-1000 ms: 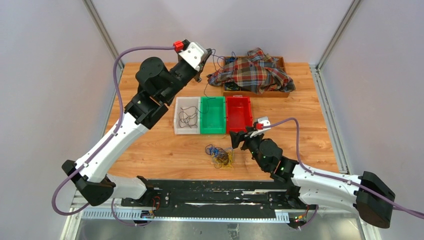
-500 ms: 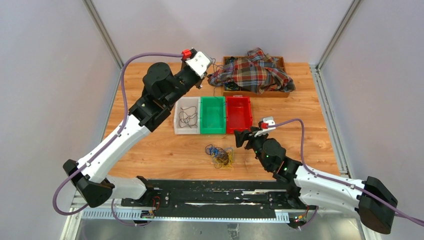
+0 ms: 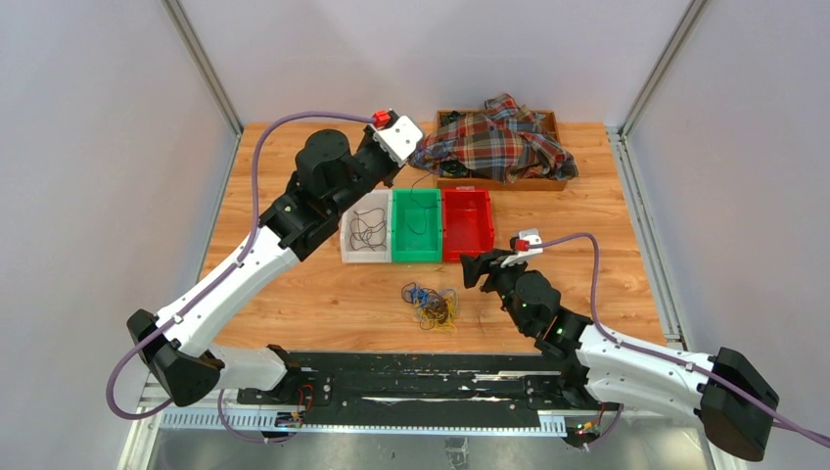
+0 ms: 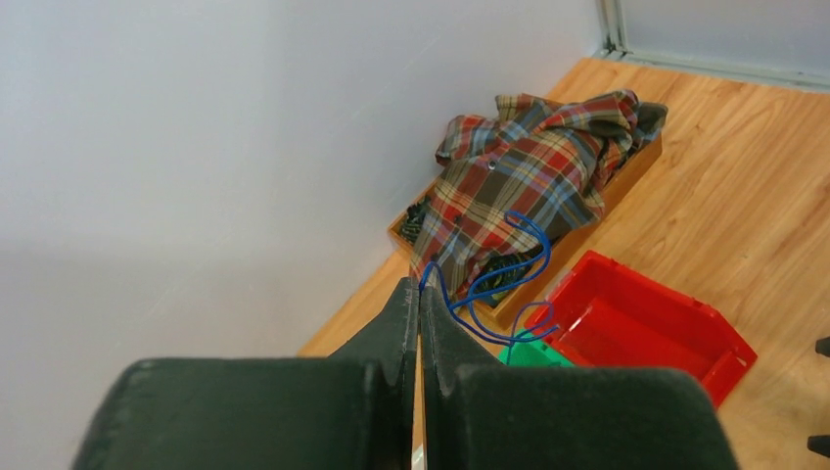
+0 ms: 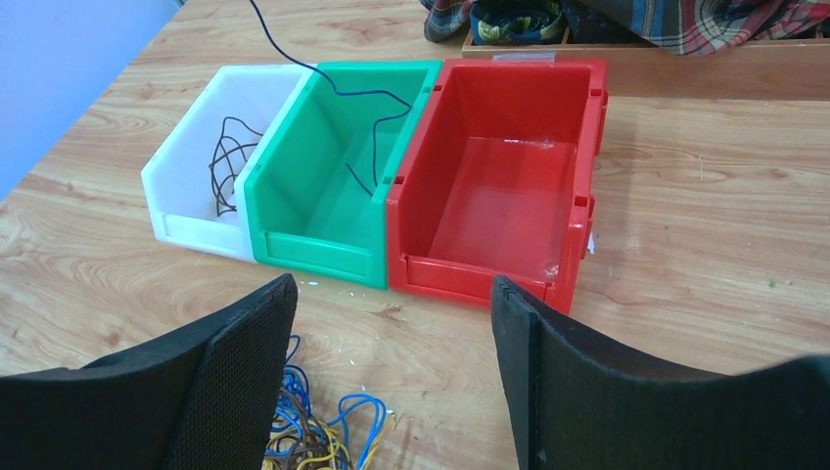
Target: Untangle the cables
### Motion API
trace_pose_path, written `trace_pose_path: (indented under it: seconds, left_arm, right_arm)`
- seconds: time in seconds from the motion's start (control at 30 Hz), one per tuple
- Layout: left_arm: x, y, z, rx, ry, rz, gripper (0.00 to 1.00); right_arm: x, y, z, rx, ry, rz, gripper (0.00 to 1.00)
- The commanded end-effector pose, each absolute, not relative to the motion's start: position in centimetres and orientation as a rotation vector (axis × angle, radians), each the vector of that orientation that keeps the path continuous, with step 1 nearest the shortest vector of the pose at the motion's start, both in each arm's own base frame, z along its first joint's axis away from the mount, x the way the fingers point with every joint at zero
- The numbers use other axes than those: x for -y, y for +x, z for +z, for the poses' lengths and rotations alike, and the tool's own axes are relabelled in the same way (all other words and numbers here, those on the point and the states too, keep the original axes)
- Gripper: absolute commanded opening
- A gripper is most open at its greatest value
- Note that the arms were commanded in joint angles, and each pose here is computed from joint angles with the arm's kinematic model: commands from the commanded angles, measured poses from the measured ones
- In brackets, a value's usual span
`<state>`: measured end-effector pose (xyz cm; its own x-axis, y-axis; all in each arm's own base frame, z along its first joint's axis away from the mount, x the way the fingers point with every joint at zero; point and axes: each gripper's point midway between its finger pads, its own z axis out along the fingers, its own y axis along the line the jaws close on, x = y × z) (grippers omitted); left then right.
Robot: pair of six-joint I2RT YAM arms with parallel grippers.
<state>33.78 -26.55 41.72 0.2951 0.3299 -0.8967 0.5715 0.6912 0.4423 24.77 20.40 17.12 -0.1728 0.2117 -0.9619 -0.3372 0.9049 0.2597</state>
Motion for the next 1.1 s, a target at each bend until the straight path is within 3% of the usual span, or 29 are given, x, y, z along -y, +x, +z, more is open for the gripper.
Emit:
trace_pose_path:
  seconds: [0.0, 0.33, 0.73, 1.07]
  left_arm:
    - [26.6, 33.9, 39.1, -1.377, 0.873, -0.183, 0.0]
    - [26.4, 37.1, 29.9, -1.615, 1.019, 0.009, 0.01]
    - [27.9, 38.0, 20.7, -1.871, 1.189, 0.01, 0.0]
    - [28.4, 40.7, 15.6, -1.822, 1.218, 0.122, 0.0]
  right_arm:
    - [-19.7, 25.1, 16.8, -1.681, -0.063, 0.48, 0.72]
    - [-18.9, 25.6, 17.2, -1.666, -0.041, 0.471, 0.72]
    - [-17.8, 26.2, 16.0, -1.694, -0.008, 0.45, 0.72]
    - [-17.6, 26.4, 15.5, -1.714, -0.003, 0.441, 0.71]
